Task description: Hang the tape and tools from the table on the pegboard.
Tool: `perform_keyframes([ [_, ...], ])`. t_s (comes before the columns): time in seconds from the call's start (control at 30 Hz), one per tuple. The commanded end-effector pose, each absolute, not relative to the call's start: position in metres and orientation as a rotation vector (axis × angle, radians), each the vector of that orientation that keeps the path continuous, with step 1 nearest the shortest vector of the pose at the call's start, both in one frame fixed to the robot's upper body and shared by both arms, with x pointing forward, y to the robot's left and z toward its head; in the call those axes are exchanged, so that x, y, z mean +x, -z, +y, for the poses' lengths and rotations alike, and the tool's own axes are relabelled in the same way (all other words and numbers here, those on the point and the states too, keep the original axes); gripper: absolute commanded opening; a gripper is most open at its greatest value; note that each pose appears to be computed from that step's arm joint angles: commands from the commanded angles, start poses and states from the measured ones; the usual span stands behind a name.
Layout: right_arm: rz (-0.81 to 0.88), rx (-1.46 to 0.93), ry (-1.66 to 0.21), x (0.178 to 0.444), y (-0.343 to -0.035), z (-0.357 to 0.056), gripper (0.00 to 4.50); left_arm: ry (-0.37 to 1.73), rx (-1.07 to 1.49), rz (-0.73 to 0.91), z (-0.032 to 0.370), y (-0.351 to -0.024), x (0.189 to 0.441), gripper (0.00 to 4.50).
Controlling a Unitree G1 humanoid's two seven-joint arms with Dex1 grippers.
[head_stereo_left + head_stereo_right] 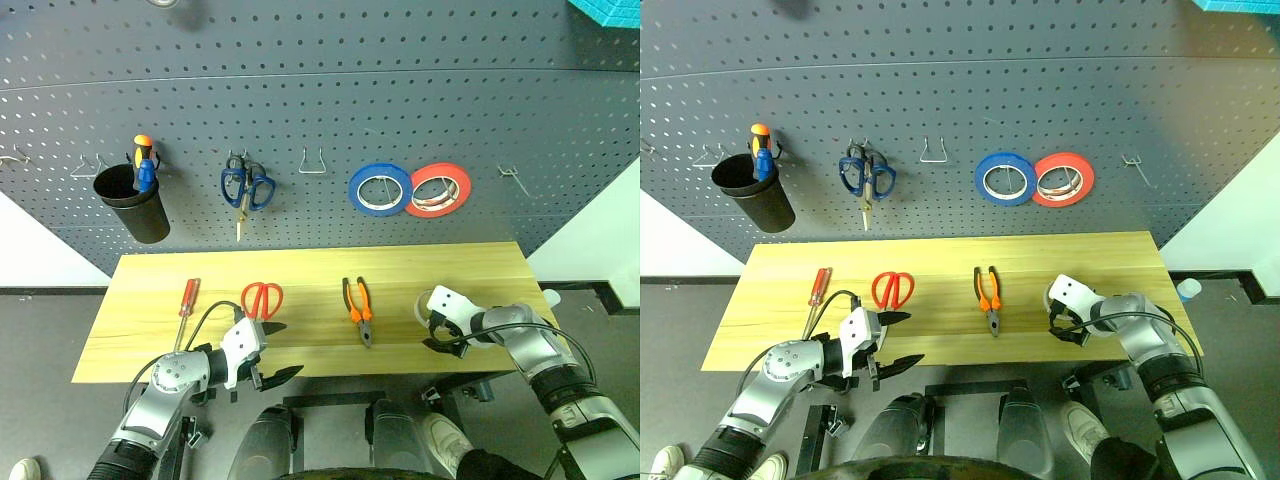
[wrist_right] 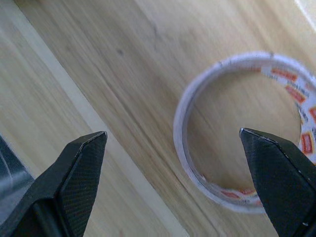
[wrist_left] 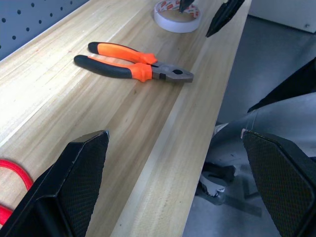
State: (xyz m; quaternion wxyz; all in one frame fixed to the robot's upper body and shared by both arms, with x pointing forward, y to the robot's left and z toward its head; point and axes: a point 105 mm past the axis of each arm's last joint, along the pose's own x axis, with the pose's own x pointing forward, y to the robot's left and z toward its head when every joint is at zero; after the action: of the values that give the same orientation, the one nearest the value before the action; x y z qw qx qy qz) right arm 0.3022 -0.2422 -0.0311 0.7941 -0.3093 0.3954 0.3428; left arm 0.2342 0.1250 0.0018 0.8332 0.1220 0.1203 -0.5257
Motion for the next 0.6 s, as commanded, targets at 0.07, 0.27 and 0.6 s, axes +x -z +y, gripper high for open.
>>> perform_keyframes([
  [0.07,0.831,-0.708,-0.727,0.309,0.029,-0.245,4.50,1.108,0.285,0.220,0.125,-0.009,0.238,4.49],
  [0.27,0.870,-0.717,-0.711,0.307,0.040,-0.251,3.55,1.099,0.283,0.221,0.125,-0.008,0.238,4.50],
  [0.6,0.869,-0.719,-0.714,0.307,0.044,-0.255,0.22,1.086,0.288,0.221,0.127,-0.008,0.239,4.50],
])
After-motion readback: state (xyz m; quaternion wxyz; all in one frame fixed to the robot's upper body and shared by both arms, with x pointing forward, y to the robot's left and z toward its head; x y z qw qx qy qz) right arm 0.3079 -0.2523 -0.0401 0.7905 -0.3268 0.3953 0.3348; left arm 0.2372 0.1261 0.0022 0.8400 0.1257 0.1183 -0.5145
